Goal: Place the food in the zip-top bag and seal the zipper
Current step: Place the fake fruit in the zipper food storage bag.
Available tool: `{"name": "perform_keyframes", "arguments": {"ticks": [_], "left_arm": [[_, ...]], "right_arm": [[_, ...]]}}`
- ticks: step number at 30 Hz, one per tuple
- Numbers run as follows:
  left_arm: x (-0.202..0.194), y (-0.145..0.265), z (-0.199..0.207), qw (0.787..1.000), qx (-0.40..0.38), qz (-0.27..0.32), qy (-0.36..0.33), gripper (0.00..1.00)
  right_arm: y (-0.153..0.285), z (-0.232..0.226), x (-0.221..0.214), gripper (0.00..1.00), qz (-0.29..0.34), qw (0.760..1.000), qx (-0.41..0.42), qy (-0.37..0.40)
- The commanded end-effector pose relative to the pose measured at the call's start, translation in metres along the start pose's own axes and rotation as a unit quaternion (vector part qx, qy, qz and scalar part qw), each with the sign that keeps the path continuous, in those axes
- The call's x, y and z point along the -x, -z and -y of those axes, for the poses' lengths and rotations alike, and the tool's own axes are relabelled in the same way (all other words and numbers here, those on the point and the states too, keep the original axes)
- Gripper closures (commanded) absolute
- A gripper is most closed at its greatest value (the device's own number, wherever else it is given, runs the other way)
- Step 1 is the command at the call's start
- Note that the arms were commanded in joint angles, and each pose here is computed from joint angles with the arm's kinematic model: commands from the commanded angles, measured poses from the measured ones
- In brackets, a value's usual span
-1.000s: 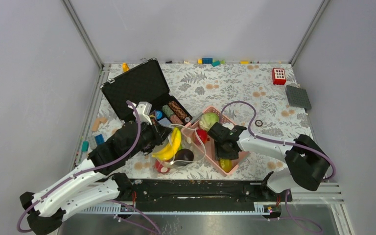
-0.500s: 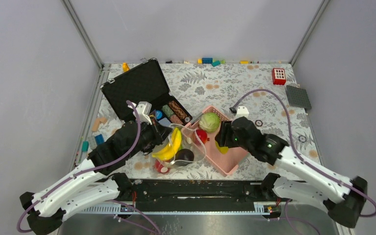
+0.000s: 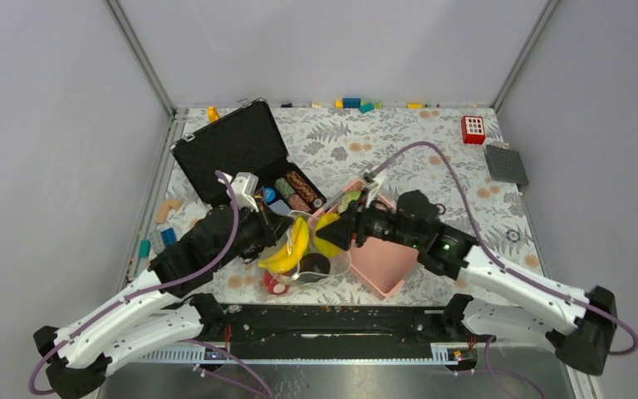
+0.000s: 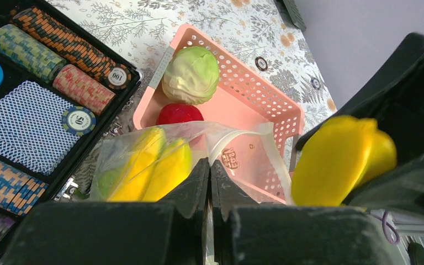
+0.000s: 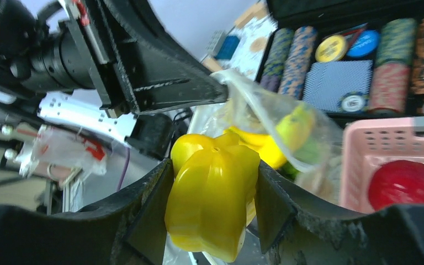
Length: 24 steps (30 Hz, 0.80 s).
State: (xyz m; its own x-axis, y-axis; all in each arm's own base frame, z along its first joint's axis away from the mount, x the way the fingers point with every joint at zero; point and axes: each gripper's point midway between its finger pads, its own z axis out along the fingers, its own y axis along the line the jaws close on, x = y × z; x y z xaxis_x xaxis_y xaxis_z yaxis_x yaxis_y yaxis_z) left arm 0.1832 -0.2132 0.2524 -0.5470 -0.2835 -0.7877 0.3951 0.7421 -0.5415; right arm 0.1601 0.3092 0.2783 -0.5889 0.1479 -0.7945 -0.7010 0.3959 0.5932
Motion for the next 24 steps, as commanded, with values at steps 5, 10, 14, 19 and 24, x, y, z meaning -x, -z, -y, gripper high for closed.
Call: {"name": "perform_keyframes", "arguments": {"ticks": [5, 10, 14, 19, 24], "left_arm": [[0.016, 0.008, 0.013, 0.999, -0.029, 0.030, 0.006, 1.00], [0.015, 0.008, 0.010, 0.999, -0.024, 0.032, 0.008, 1.00], [0.016, 0.007, 0.011, 0.999, -0.026, 0.031, 0.007, 1.00], [0.015, 0.007, 0.009, 0.999, -0.020, 0.031, 0.007, 1.00], [0.019, 0.013, -0.006, 0.999, 0.016, 0.042, 0.004, 1.00]], "right_arm": [[-0.039, -0.029, -0.006, 0.38, -0.029, 0.996, 0.012, 0.080], [-0.045, -0.017, -0.016, 0.19, -0.047, 0.996, -0.012, 0.080], [-0.046, -0.013, -0.016, 0.11, -0.051, 0.995, -0.024, 0.080], [-0.040, -0.011, -0.011, 0.10, -0.037, 0.995, -0.033, 0.086], [-0.019, 0.005, 0.008, 0.00, 0.015, 0.993, -0.088, 0.082]]}}
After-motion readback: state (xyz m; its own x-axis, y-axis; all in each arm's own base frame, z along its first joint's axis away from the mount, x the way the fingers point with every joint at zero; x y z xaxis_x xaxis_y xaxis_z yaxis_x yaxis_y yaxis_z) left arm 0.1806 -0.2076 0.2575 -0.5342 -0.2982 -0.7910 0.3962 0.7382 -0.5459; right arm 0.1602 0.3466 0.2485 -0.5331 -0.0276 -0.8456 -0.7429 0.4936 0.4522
